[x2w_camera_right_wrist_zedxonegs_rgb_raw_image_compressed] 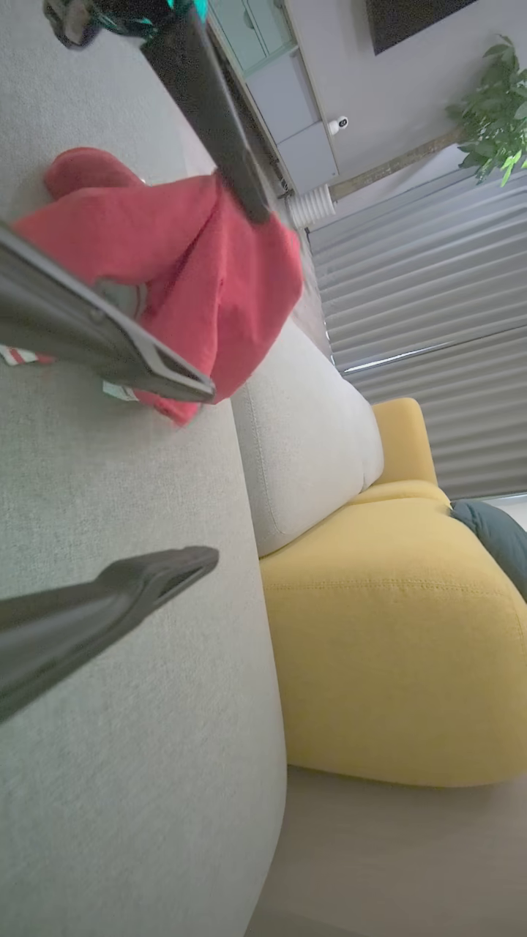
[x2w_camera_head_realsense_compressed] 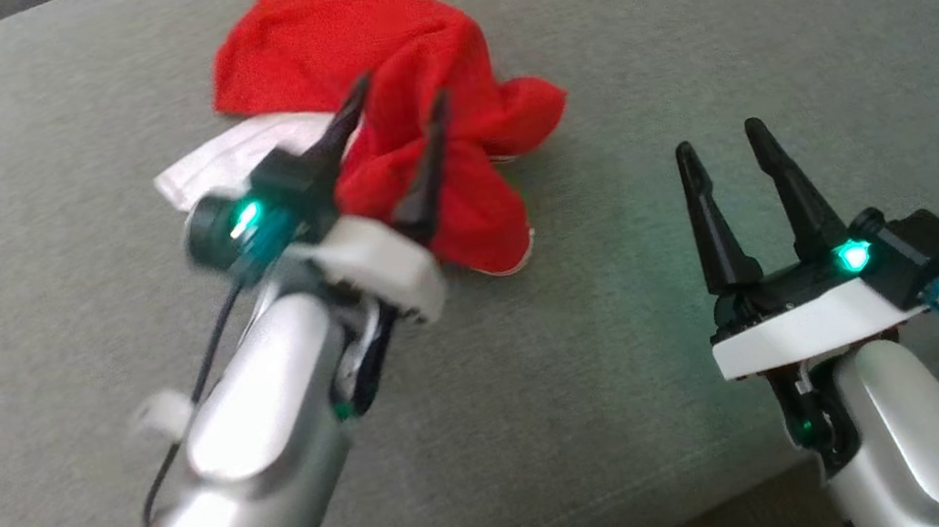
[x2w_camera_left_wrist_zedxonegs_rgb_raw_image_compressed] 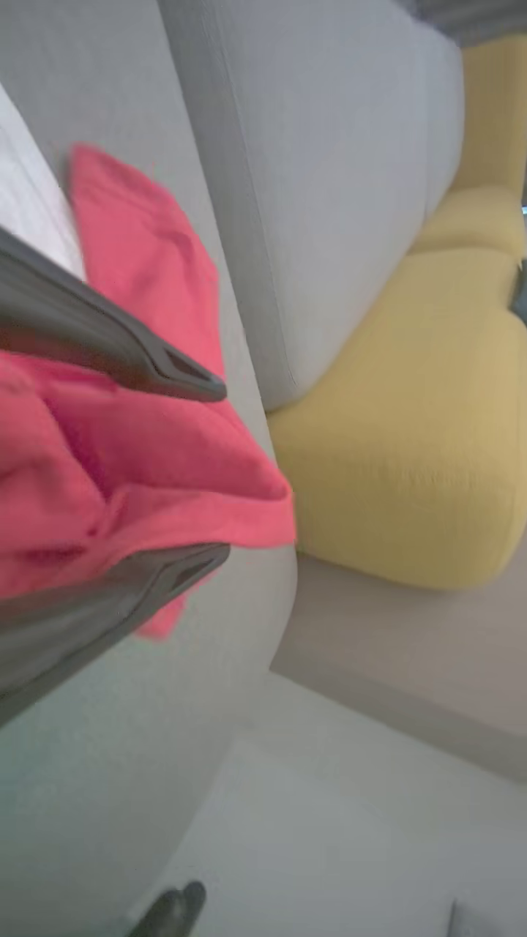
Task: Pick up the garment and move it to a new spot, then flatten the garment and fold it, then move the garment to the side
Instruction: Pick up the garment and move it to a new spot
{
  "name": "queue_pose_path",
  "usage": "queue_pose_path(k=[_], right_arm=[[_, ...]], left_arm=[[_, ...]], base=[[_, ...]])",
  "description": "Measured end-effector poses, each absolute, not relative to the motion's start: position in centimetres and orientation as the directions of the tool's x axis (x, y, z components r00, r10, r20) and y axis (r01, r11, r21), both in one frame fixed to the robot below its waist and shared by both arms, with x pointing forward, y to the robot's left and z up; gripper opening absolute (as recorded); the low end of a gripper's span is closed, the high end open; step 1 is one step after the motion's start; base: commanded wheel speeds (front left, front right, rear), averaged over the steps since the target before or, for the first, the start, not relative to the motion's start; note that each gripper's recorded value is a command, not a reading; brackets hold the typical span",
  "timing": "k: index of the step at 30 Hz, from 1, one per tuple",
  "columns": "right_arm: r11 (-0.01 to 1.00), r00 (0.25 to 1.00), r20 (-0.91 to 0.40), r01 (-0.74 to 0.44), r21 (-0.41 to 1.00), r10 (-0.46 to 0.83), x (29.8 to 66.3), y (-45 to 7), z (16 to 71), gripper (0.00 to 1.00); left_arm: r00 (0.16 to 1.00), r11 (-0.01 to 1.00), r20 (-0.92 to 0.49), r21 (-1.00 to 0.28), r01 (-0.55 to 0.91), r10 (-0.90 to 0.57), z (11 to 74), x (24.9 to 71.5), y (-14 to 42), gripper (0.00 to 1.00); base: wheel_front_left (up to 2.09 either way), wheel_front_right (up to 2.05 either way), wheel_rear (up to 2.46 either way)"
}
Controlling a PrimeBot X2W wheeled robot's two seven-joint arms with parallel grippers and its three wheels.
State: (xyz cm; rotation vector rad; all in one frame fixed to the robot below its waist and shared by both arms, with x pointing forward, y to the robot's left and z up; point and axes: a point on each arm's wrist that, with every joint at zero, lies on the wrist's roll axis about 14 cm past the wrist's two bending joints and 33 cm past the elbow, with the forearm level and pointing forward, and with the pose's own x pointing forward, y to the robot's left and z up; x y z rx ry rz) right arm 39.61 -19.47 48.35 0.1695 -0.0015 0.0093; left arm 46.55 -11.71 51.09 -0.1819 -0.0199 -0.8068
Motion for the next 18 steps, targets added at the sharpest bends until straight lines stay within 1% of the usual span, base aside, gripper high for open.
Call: queue_pose_path(k=[5, 9, 13, 18], right_arm=[[0.985, 0.999, 0.014, -0.053, 0.163, 0.051, 40.6, -18.1, 48.5, 1.00], [0.981, 0.995, 0.019, -0.099, 0.169, 0.097, 41.3, -16.5, 48.5, 1.00], [0.977, 0.991, 0.026, -0.134, 0.167, 0.132, 41.7, -15.3, 48.7, 1.00], [0.972, 0.986, 0.046, -0.165, 0.168, 0.159, 41.5, -14.3, 49.4, 1.00]], left_arm=[[0.811, 0.800, 0.025, -0.146, 0.581, -0.585, 48.7, 47.6, -5.2, 1.00], [0.887, 0.878, 0.008, -0.141, 0.457, -0.461, 47.9, 47.4, 0.3, 1.00], [0.935, 0.925, -0.009, -0.152, 0.349, -0.354, 47.4, 46.3, 4.3, 1.00], [0.974, 0.962, -0.030, -0.168, 0.215, -0.223, 46.9, 43.8, 8.6, 1.00]], base=[[0.00, 0.00, 0.00], [0.00, 0.00, 0.00], [0.00, 0.00, 0.00], [0.00, 0.00, 0.00]])
